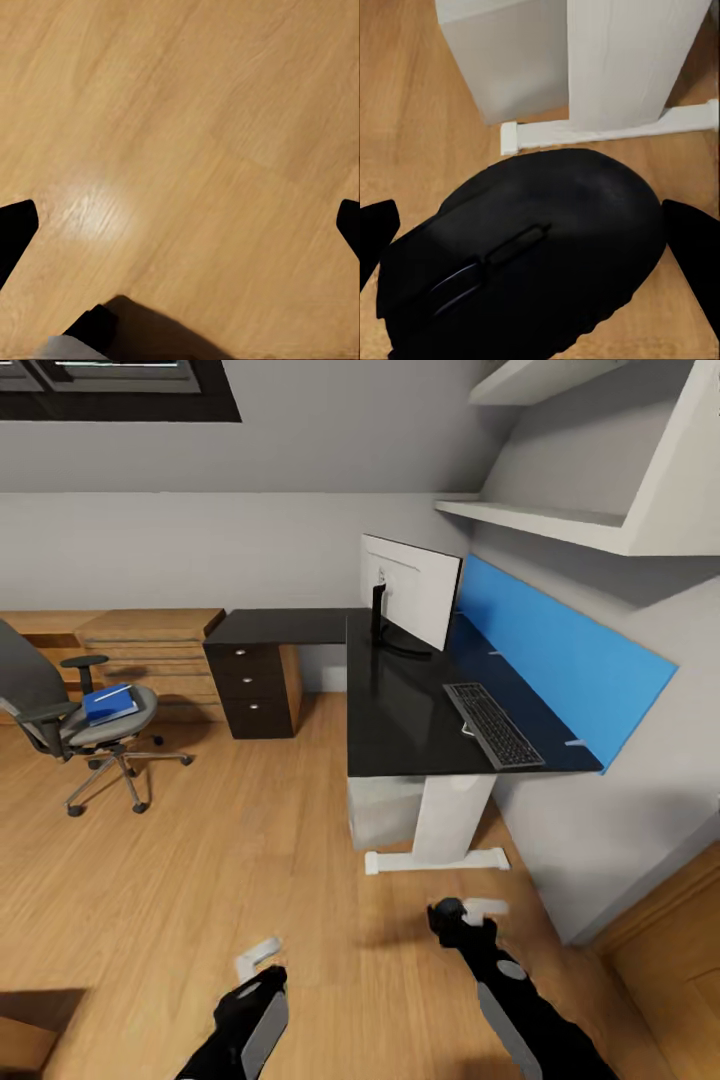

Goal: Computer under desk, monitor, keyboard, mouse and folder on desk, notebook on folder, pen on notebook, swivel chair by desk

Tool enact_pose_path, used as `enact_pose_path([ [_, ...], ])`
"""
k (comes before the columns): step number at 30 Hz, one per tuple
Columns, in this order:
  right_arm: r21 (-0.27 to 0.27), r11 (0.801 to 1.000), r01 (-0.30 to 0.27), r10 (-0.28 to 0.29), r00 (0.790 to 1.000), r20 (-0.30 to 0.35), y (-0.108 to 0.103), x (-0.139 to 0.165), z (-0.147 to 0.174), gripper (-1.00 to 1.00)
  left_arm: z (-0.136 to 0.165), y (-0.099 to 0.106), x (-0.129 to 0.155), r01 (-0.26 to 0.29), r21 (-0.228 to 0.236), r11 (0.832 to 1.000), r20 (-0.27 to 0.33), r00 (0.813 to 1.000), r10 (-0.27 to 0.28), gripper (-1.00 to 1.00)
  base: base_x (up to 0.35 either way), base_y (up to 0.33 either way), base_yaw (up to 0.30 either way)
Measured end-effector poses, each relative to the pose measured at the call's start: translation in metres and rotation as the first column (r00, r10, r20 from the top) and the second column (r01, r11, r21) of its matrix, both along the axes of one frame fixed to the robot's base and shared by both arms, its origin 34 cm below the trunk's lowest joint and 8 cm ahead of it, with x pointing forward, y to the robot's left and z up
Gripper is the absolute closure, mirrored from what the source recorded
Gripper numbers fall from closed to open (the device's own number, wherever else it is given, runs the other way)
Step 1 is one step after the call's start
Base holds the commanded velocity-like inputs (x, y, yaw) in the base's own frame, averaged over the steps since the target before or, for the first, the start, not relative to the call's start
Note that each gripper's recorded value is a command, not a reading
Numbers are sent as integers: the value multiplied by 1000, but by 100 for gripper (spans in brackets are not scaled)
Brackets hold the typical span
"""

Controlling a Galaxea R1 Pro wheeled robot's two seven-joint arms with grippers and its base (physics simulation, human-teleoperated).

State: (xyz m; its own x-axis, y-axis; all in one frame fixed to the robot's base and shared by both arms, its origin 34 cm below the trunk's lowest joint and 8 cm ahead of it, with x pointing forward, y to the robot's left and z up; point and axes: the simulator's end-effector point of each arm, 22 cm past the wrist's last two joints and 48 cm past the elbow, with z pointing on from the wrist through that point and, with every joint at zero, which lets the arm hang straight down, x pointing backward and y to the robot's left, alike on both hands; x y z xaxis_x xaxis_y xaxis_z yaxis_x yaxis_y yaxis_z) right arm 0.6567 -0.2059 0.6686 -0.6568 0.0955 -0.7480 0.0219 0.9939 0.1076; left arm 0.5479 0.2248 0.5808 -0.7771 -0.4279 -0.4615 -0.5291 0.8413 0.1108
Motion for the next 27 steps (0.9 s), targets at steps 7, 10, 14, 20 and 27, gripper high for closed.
enact_pose_path([
  [7,-121,990,77,-83,996,-44,-51,-93,-79,100,-35,-4,-73,66,-11,998,-90,994,-66,-100,0,0,0],
  [10,-139,986,96,-100,995,-27,-61,-106,-80,100,-35,3,-82,86,12,996,-97,992,-85,-100,0,0,0],
  [14,-154,980,127,-125,992,18,-74,-117,-74,100,-34,5,-91,132,16,991,-105,986,-130,-100,0,0,0],
  [20,-153,977,145,-138,989,60,-75,-119,-61,100,-28,5,-91,149,0,989,-96,984,-148,-100,0,0,0],
  [27,-136,972,194,-179,977,118,-71,-126,-47,100,-20,9,-92,152,4,988,-94,984,-151,-100,0,0,0],
])
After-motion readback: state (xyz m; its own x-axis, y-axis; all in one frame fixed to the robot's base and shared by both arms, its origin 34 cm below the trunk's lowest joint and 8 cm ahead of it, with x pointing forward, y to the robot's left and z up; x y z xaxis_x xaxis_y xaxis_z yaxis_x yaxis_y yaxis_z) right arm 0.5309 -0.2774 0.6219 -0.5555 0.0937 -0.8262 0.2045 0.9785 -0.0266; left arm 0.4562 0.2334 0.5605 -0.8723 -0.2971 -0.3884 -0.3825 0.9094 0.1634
